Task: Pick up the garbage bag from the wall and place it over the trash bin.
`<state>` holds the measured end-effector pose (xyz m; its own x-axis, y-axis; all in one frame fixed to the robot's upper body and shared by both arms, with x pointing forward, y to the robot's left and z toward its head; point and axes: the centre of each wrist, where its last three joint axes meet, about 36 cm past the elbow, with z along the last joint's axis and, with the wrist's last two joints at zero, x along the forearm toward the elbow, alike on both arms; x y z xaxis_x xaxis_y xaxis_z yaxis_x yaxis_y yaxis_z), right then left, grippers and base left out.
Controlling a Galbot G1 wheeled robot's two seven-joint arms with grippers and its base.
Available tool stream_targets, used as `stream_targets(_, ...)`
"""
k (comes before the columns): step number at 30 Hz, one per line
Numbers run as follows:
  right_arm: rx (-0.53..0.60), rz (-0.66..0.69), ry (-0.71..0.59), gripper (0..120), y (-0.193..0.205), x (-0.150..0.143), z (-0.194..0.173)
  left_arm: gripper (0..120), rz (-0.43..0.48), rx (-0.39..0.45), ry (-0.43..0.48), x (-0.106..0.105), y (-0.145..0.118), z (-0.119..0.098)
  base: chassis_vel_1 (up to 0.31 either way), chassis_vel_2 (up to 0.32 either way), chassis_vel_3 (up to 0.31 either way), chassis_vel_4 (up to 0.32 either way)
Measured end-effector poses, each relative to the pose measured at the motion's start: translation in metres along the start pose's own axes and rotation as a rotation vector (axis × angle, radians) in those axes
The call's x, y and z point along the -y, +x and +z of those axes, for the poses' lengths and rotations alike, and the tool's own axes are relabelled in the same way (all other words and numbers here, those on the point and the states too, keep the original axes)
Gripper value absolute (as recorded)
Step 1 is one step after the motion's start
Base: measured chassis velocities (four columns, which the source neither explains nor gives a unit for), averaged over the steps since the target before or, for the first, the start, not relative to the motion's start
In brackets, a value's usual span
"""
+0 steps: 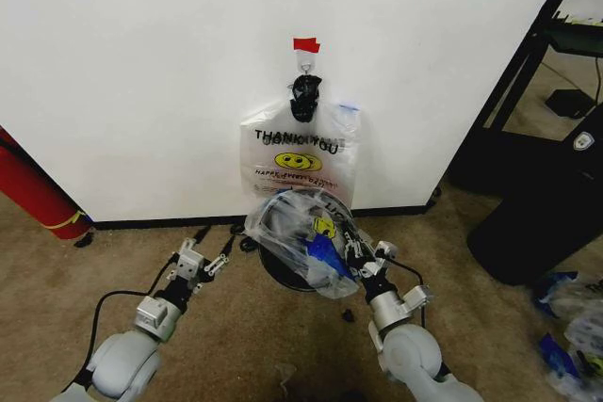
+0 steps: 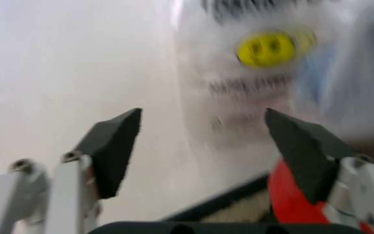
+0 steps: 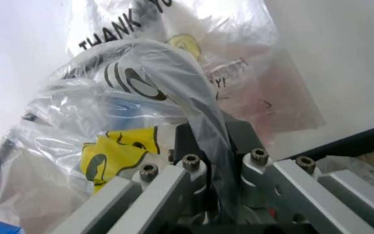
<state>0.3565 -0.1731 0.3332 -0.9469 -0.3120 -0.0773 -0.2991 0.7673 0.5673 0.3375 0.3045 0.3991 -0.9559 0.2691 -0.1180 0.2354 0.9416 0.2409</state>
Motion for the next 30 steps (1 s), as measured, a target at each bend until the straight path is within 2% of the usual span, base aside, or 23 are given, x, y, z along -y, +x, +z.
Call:
stream_targets(1,-0.003,0.001,0.005,1,0.001,0.000,0.002,85,0.004,0.027,0.023,0.003,0.001,-0.009,0.000,0.000,0.000,0.000)
stream_targets(4,-0.015,0.000,0.022,1,0.002,0.001,0.007,95,0.102,0.112,0.078,0.015,0.012,-0.032,0.000,0.000,0.000,0.000)
stream_targets(6,-0.022,-0.011,0.045,1,0.002,0.002,0.010,99,0.281,0.162,0.077,0.030,0.027,-0.039,0.000,0.000,0.000,0.000)
stream_targets(7,-0.023,-0.022,0.054,1,0.001,0.002,0.011,100,0.368,0.172,0.035,0.036,0.031,-0.035,0.000,0.000,0.000,0.000)
stream_targets(8,-0.023,-0.022,0.054,1,0.001,0.002,0.011,100,0.368,0.172,0.035,0.036,0.031,-0.035,0.000,0.000,0.000,0.000)
stream_targets(9,-0.022,-0.031,0.059,1,0.001,0.001,0.011,100,0.420,0.175,-0.006,0.038,0.031,-0.030,0.000,0.000,0.000,0.000)
stream_targets(11,-0.015,-0.066,0.080,1,0.002,0.000,0.009,100,0.540,0.209,-0.144,0.032,0.020,-0.014,0.000,0.000,0.000,0.000)
stream_targets(13,-0.007,-0.099,0.106,1,0.002,0.000,0.008,100,0.609,0.232,-0.263,0.025,0.007,-0.010,0.000,0.000,0.000,0.000)
stream_targets(15,-0.005,-0.134,0.135,1,0.003,0.002,0.007,100,0.639,0.231,-0.335,0.017,-0.003,-0.012,0.000,0.000,0.000,0.000)
stream_targets(21,0.009,-0.201,0.198,1,0.004,0.007,0.004,98,0.699,0.190,-0.395,0.003,-0.014,-0.019,0.000,0.000,0.000,0.000)
stream_targets(24,0.013,-0.225,0.219,1,0.005,0.009,0.004,96,0.729,0.166,-0.391,0.001,-0.015,-0.021,0.000,0.000,0.000,0.000)
stream_targets(30,0.027,-0.289,0.266,1,0.005,0.013,0.004,90,0.770,0.118,-0.320,0.003,-0.019,-0.022,0.000,0.000,0.000,0.000)
